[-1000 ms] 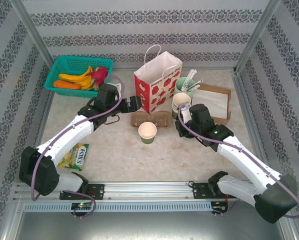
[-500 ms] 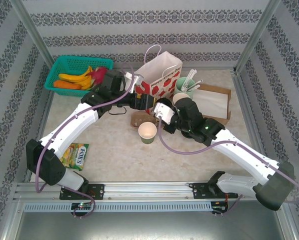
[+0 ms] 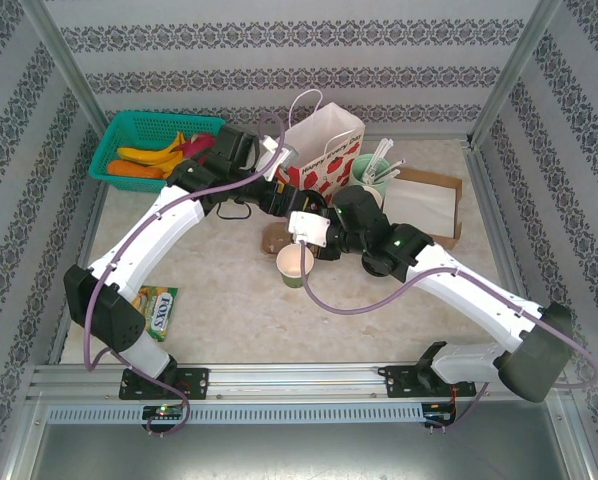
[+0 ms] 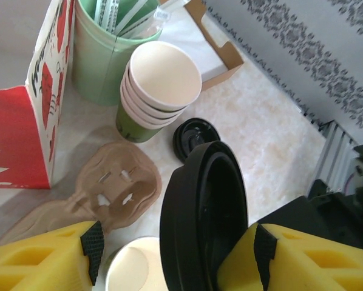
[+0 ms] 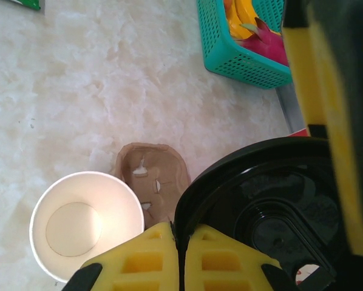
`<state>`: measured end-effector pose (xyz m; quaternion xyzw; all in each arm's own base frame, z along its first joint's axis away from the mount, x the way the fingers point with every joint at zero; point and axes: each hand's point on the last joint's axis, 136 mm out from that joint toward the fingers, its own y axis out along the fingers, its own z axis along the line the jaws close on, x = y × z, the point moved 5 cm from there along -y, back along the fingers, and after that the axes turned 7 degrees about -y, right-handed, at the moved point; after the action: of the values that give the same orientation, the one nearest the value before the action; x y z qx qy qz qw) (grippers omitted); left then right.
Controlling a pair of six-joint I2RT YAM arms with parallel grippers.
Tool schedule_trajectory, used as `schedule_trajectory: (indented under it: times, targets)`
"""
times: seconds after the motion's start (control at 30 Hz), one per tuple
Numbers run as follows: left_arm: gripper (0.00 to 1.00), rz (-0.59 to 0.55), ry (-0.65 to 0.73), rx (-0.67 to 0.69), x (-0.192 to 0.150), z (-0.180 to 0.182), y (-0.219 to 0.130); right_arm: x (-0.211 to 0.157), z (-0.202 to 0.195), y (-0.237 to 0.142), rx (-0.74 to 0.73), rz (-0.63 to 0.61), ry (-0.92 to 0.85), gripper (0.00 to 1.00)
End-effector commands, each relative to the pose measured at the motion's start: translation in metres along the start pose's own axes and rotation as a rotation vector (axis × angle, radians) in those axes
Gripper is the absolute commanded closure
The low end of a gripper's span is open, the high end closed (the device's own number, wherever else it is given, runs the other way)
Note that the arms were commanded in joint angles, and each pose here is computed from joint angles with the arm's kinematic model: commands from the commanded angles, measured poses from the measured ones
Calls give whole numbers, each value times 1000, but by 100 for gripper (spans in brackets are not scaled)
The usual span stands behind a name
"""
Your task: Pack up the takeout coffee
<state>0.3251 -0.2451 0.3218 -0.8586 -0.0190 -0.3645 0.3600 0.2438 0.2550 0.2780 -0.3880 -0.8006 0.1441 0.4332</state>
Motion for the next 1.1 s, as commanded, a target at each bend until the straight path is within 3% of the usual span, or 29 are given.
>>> schedule_trajectory:
  times: [0.0, 0.17, 0.6, 0.73, 0.9, 1.07]
  targets:
    - [34, 59, 63, 37, -4, -1, 0, 14, 1, -4, 28, -37, -53, 96]
    - [54, 28, 50, 49, 8, 1, 4, 12, 5, 0, 76, -12, -79, 97]
    - [87, 22, 27, 32, 9, -2, 6, 19, 3, -4, 98, -32, -46, 96]
    - [99, -12, 33, 34, 15, -4, 1, 29, -15, -18, 34, -93, 65, 81]
    - [100, -133, 20, 95, 28, -2, -11, 33, -55, -50, -186, -182, 323, 60]
    - [100, -397, -82, 182, 50, 5, -31, 19, -90, -71, -453, -330, 864, 24]
